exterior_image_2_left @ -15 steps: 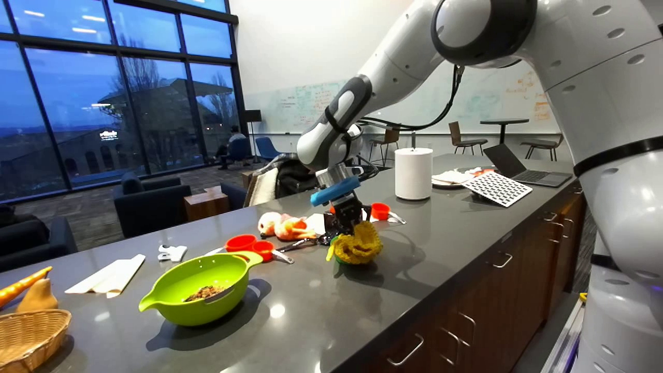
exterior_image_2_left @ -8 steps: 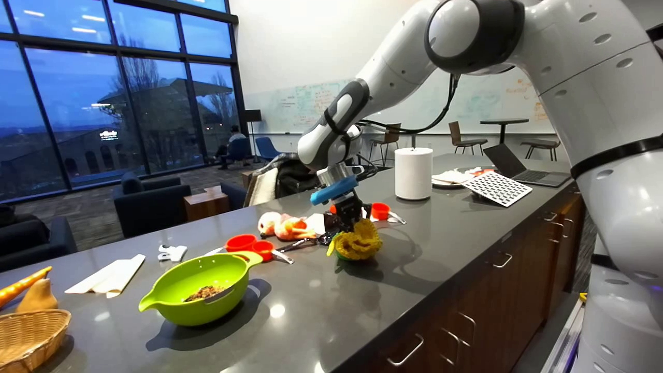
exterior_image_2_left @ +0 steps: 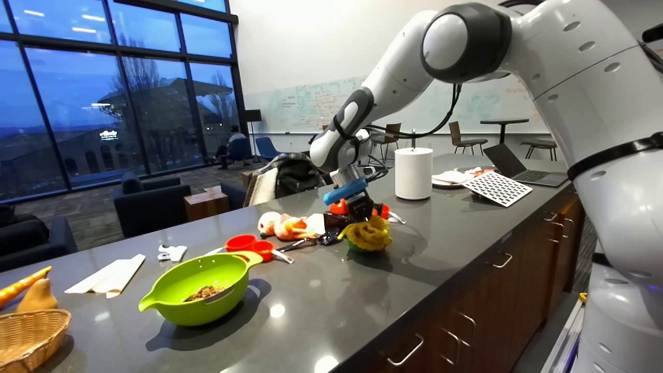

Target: Put the yellow object into the green bowl

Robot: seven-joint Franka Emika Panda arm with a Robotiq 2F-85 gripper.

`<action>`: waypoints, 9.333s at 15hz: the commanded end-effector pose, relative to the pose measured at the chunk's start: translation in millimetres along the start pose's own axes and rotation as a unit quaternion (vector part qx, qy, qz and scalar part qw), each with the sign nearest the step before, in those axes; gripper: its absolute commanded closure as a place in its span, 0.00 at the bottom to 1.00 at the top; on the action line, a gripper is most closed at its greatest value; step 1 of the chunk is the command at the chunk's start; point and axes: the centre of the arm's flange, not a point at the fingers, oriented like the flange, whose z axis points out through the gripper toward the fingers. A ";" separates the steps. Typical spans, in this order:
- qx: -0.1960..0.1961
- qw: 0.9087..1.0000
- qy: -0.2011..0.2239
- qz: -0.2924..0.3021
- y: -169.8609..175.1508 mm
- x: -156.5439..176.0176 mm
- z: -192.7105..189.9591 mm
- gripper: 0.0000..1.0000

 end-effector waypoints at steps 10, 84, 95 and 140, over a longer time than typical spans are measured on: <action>-0.046 0.996 -0.060 0.054 55.6 56.3 40.2 0.81; 0.104 0.990 -0.015 -0.098 64.4 22.3 -46.1 0.00; 0.174 0.981 -0.037 -0.071 119.3 -25.1 -64.9 0.00; 0.127 0.924 0.119 -0.340 146.9 -88.4 -102.9 0.00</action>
